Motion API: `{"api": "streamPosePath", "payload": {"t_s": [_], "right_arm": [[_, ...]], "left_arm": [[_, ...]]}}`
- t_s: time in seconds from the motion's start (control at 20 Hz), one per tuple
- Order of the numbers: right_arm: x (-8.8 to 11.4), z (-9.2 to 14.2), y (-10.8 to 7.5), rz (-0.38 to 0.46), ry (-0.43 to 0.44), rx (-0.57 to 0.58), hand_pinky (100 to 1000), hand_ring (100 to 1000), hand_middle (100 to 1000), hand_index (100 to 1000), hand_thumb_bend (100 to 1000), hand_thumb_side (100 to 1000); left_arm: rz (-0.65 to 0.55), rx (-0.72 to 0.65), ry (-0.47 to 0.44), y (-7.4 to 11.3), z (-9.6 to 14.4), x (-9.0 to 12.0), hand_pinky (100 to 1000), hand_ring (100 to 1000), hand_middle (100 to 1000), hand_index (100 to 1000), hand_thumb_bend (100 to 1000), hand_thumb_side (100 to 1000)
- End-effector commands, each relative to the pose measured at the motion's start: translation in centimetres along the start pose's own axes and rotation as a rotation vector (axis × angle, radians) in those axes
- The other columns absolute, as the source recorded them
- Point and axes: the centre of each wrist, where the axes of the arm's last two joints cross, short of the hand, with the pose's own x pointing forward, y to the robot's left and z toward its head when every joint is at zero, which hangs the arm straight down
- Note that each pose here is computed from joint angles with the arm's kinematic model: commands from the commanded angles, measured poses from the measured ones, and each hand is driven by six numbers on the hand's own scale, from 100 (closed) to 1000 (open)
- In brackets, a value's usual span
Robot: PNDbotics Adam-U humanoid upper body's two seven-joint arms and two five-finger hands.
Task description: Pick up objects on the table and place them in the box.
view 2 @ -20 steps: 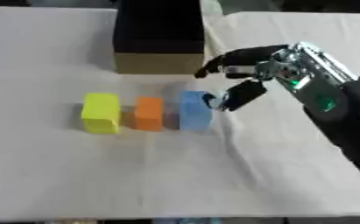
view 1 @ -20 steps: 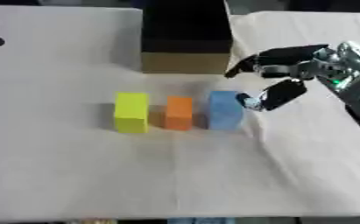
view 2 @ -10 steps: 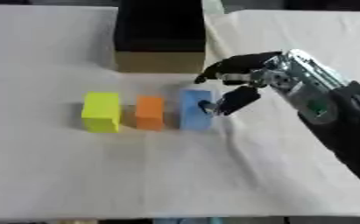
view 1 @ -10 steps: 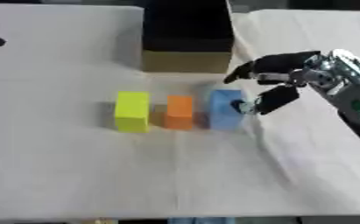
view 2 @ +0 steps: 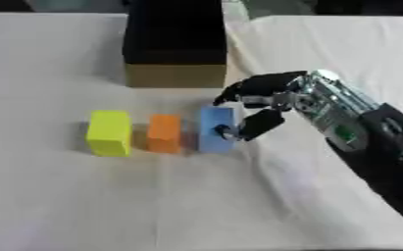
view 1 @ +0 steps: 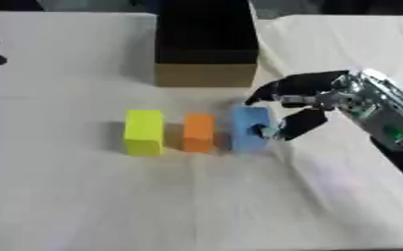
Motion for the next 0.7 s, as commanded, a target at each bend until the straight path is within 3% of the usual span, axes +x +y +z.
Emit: {"api": "streamPosePath", "payload": {"t_s": [0.05,0.3,0.7], "right_arm": [[-0.25,0.23,-0.13,0.028,0.022,0.018,973,970,927,1000,218,896],[-0.25,-0.03,0.26,0.028,0.035,0.037,976,970,931,1000,243,907],[-0.2,-0.31,0.63,0.009,0.032,0.048,974,967,924,1000,189,927]], "left_arm": [[-0.019,-0.009,-0.032,0.46,-0.57,0.4,711,573,626,786,129,925],[-0.02,-0.011,-0.031,0.47,-0.56,0.4,711,574,627,786,129,926],[-0.02,-0.014,-0.031,0.47,-0.55,0.39,711,574,628,787,130,927]]}}
